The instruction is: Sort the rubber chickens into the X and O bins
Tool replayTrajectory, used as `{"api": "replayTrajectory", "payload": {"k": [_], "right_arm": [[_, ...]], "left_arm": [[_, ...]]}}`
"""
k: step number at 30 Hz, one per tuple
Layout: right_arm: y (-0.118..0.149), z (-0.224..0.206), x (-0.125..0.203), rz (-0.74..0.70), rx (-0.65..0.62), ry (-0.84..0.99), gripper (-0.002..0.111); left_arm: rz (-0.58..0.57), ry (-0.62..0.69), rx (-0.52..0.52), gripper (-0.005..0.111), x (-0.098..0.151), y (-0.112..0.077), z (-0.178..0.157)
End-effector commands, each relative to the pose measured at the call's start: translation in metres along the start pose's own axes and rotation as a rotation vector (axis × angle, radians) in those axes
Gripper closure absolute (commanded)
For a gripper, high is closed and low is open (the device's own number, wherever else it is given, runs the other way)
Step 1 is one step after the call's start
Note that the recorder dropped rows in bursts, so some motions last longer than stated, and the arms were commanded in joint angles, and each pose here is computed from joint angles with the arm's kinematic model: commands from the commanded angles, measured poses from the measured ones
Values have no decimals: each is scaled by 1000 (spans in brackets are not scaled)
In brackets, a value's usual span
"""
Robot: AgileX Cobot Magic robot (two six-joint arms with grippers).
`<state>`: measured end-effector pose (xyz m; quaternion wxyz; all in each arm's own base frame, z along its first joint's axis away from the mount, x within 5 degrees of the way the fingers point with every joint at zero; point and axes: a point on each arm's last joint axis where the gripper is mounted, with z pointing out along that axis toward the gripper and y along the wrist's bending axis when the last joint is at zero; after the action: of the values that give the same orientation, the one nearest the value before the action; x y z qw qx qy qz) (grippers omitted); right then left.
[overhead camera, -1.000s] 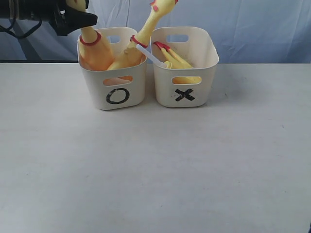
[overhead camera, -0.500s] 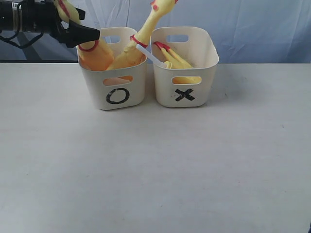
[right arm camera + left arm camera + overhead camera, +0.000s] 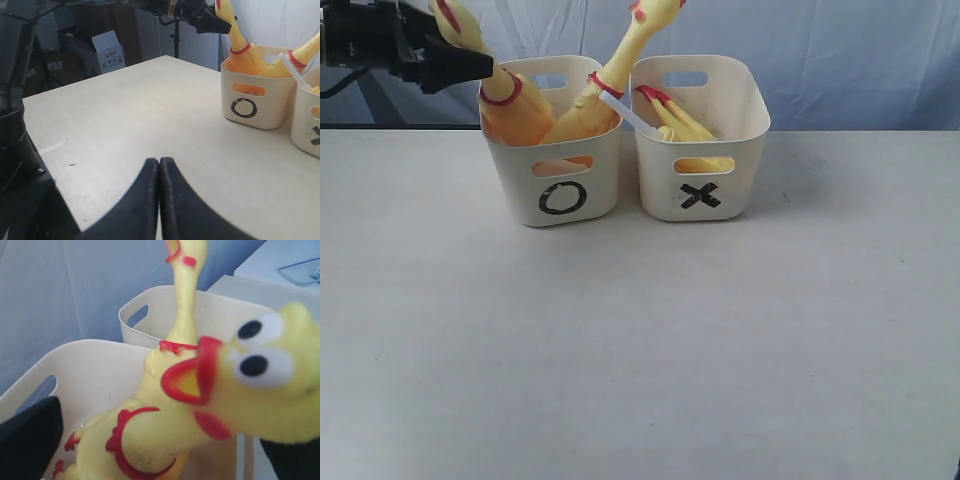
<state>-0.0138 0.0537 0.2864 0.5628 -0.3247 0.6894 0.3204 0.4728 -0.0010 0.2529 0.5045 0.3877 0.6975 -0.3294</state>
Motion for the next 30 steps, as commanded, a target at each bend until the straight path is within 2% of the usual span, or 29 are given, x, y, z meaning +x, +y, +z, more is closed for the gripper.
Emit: {"api": "replayTrajectory", "payload": {"k": [1, 14, 19, 22, 25, 29, 30], "right_arm": [[0, 0, 1, 1, 0, -6, 108], [1, 0, 1, 1, -1, -4, 108], [1, 0, 1, 1, -1, -4, 108], [1, 0, 1, 1, -1, -4, 108], [1, 0, 1, 1, -1, -4, 108], [0, 0, 1, 1, 0, -6, 108], [0, 0, 1, 1, 0, -6, 108]], "left_arm": [[24, -17, -12, 1, 1, 5, -13], [-49, -25, -69, 3, 3, 15, -39], [-110, -37, -127, 13, 3, 23, -65], [-139, -45, -156, 31, 2, 26, -78], [-187, -53, -174, 59, 1, 27, -87], [-286, -71, -186, 102, -8, 24, -95], [-294, -76, -187, 106, -12, 22, -96]]}}
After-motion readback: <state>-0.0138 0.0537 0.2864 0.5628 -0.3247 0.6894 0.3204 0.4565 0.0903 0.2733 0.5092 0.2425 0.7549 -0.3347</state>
